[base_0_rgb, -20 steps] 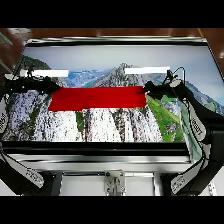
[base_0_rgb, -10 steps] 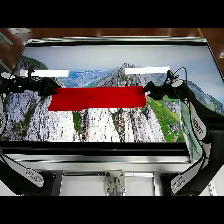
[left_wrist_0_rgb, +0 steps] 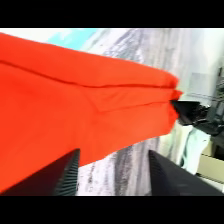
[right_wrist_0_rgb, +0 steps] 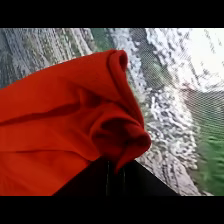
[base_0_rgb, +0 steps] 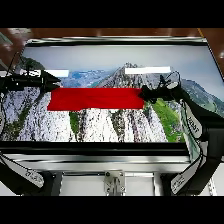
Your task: Fold the shirts.
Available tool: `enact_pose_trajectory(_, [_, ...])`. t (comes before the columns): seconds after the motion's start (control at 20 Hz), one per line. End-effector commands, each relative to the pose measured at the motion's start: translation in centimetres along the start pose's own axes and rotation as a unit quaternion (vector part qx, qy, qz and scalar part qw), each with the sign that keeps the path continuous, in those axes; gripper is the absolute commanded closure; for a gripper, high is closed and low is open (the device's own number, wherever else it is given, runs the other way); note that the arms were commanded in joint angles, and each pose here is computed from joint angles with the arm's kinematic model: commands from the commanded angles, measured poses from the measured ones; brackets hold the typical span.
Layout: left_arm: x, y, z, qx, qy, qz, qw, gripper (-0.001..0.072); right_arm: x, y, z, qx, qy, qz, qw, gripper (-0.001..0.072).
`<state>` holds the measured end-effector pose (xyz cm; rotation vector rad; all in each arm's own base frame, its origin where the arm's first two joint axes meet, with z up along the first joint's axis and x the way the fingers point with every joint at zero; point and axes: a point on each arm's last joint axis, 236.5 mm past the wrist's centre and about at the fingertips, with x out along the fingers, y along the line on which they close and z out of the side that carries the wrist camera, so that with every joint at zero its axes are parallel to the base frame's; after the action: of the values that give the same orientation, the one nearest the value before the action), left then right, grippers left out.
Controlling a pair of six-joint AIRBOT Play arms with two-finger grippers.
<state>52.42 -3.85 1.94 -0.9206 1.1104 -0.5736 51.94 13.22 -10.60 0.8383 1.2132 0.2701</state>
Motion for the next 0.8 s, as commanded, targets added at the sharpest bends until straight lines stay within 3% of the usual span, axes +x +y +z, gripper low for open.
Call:
enact_pose_trajectory(0.0, [1.3,-1.7,-0.6,0.007,0.010,-0.017,1.000,0.0341,-2.6,2.6,0.8,-0.054,-0.018,0.018,0.998,0.0653])
enact_pose_trajectory(0.05, [2.4,-2.1,-0.9,0.011,0.017,-0.017,1.000,0.0383,-4.1,3.8,1.4,-0.064,-0.034,0.024,0.997,0.0653])
enact_pose_trajectory(0.1, [3.7,-2.7,-1.6,0.017,0.028,-0.018,0.999,0.0531,-5.9,5.1,2.0,-0.074,-0.049,0.032,0.995,0.0653])
enact_pose_trajectory(0.15, [5.4,-3.5,-2.3,0.025,0.040,-0.019,0.999,0.0618,-7.7,6.5,2.2,-0.085,-0.060,0.041,0.994,0.0653])
enact_pose_trajectory(0.2, [7.5,-4.4,-3.2,0.034,0.051,-0.018,0.998,0.0655,-9.3,7.8,2.1,-0.096,-0.066,0.048,0.992,0.0653])
enact_pose_trajectory(0.5, [19.9,-10.6,-12.0,0.101,0.124,-0.021,0.987,0.0670,-16.7,13.9,-2.2,-0.143,-0.045,0.080,0.985,0.0653])
enact_pose_trajectory(0.75, [24.3,-13.8,-17.2,0.128,0.148,-0.025,0.980,0.0670,-21.7,17.7,-5.2,-0.172,-0.053,0.101,0.978,0.0653])
